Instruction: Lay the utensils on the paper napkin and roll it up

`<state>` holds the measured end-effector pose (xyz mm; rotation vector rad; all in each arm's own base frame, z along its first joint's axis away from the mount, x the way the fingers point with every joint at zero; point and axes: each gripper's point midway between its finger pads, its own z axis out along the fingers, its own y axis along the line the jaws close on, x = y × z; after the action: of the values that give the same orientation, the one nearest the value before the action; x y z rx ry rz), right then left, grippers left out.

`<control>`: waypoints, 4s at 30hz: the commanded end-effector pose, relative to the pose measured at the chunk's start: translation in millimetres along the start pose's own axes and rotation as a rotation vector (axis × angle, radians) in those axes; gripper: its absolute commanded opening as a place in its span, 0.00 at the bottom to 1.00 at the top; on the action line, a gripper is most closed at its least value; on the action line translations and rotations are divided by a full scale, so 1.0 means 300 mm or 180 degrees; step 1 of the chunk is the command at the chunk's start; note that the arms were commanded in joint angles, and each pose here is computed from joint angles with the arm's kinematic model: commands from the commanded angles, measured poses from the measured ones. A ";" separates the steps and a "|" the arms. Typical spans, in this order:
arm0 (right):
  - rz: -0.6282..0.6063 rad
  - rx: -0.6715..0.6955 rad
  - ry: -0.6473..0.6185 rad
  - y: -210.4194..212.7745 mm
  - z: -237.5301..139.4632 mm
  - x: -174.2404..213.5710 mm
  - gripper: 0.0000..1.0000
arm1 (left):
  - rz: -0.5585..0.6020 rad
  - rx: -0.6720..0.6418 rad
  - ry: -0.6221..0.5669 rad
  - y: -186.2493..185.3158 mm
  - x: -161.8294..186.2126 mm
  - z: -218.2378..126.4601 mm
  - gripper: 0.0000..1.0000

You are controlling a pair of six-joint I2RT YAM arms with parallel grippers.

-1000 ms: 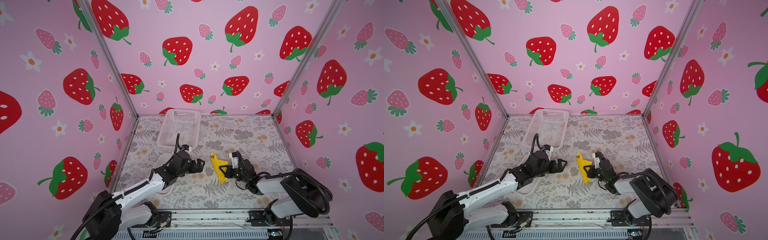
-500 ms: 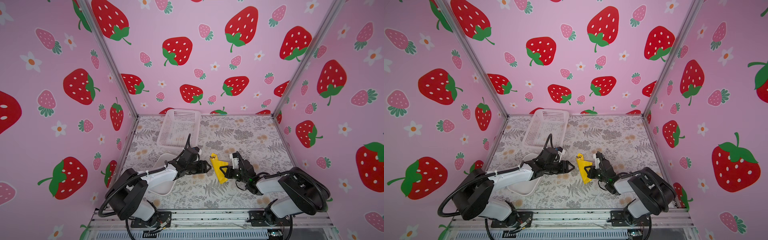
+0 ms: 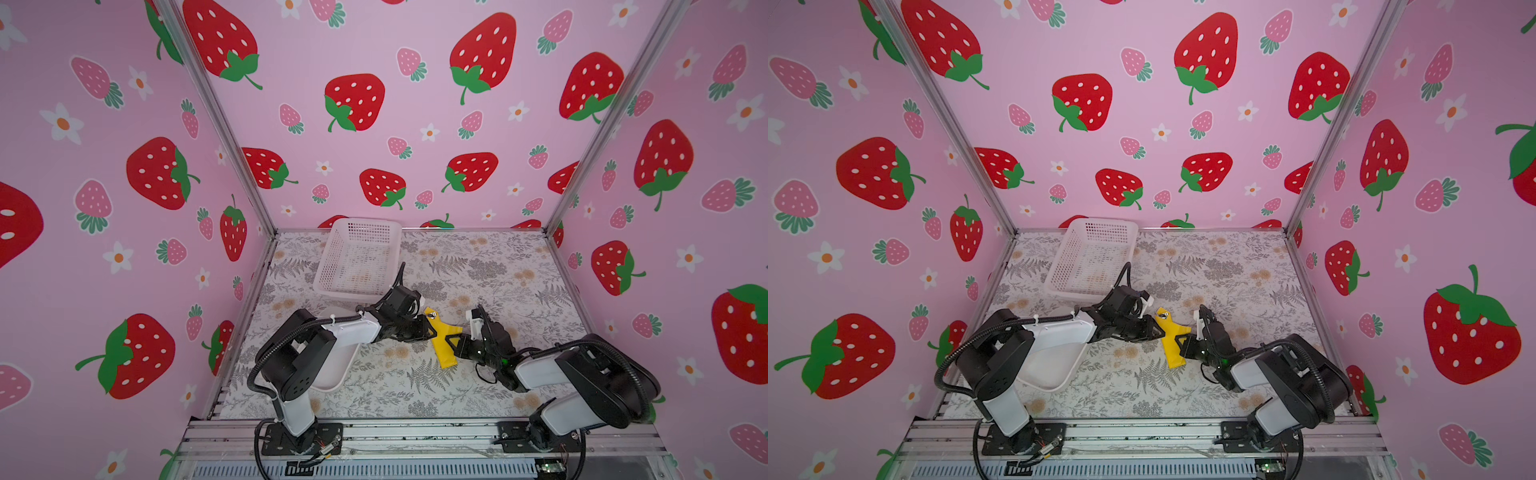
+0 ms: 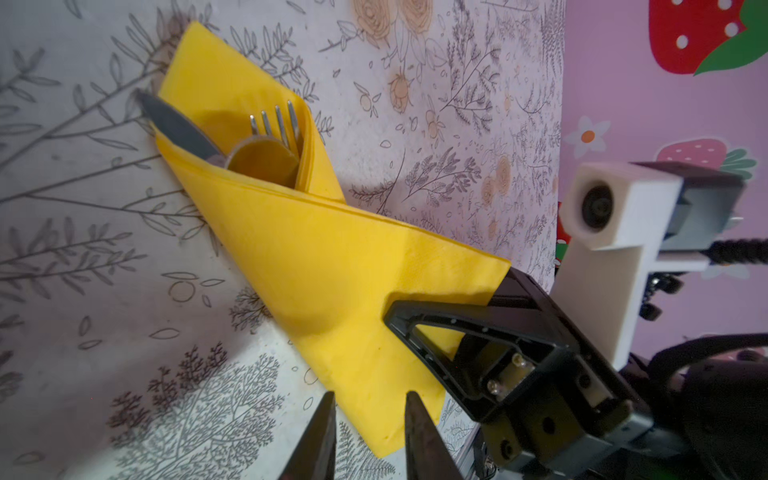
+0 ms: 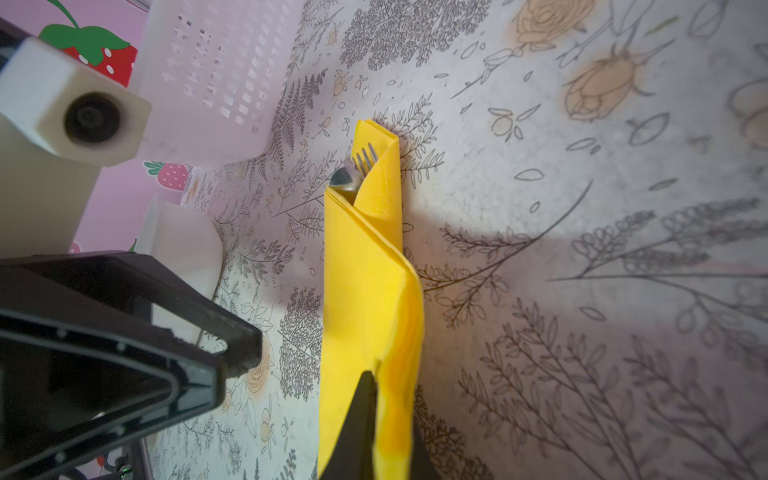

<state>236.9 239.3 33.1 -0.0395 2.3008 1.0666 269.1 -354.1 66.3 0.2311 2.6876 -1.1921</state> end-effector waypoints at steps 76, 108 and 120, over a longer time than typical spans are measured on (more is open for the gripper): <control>0.0439 0.0075 0.0432 -0.064 0.028 0.095 0.12 | -0.0045 -0.0561 0.0108 0.081 0.016 0.048 0.34; 0.0106 0.0142 0.0721 -0.075 0.057 0.104 0.39 | -0.0070 -0.0594 0.0337 0.118 0.027 0.128 0.20; 0.0128 -0.0017 0.0685 -0.039 0.058 0.090 0.18 | -0.0019 -0.0540 0.0295 0.092 0.011 0.118 0.20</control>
<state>241.9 258.8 23.6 -0.1449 2.3921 1.1680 276.1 -361.0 23.8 0.2422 2.8323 -0.9886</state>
